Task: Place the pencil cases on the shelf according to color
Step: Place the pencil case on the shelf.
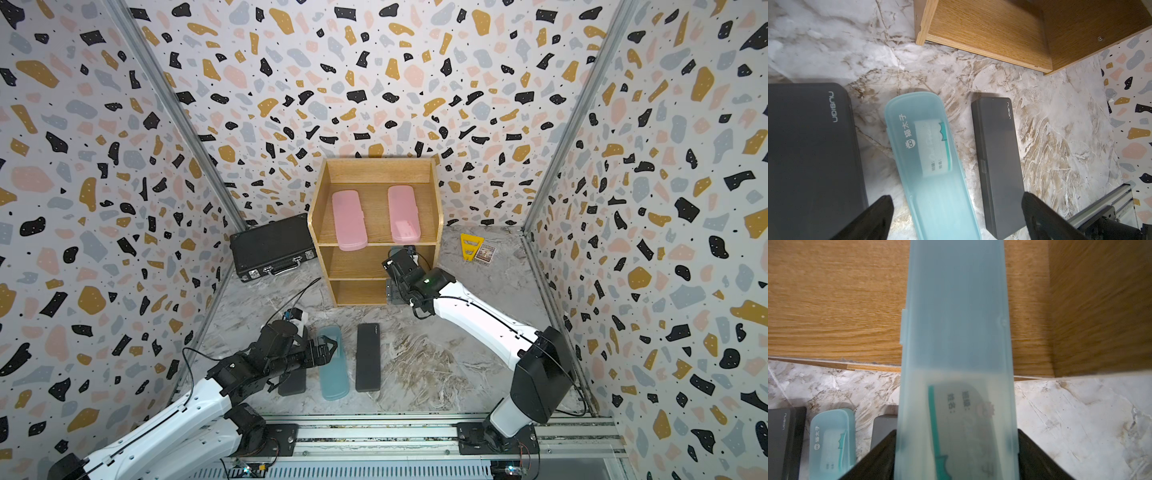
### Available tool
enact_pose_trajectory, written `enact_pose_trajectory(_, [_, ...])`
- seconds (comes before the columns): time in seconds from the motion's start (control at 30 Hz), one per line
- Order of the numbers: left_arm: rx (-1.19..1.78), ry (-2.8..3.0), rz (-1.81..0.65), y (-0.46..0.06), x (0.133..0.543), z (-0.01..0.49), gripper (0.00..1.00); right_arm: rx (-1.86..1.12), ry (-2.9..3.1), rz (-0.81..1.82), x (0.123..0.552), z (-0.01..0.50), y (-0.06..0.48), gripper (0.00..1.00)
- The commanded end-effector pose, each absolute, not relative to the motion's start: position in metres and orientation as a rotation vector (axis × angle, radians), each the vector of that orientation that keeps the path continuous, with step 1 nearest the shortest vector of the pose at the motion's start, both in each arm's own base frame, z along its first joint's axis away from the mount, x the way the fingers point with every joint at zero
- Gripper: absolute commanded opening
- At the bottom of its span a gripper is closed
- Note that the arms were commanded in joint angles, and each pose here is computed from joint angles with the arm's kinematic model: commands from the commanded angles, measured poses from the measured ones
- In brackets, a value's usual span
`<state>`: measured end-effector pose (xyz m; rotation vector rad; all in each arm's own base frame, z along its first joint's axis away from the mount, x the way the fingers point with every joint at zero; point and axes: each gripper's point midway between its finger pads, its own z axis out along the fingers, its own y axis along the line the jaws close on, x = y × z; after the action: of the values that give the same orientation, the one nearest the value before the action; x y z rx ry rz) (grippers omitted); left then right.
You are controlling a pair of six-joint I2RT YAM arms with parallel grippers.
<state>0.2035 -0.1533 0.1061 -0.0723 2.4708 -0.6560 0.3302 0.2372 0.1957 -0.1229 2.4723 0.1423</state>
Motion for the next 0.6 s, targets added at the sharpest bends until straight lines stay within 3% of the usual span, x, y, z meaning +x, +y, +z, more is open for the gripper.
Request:
enact_pose_trajectory(0.0, [-0.048, 2.418, -0.654, -0.156, 0.212, 0.118, 1.00, -0.074, 2.369, 0.161, 0.352, 0.224, 0.238, 0.86])
enact_pose_trajectory(0.27, [-0.045, 2.421, -0.627, -0.153, 0.213, 0.117, 1.00, -0.046, 2.334, 0.200, 0.366, 0.221, 0.244, 0.89])
enact_pose_trajectory(0.57, [-0.053, 2.426, -0.620, -0.152, 0.212, 0.115, 1.00, -0.058, 2.295, 0.293, 0.352, 0.233, 0.241, 0.95])
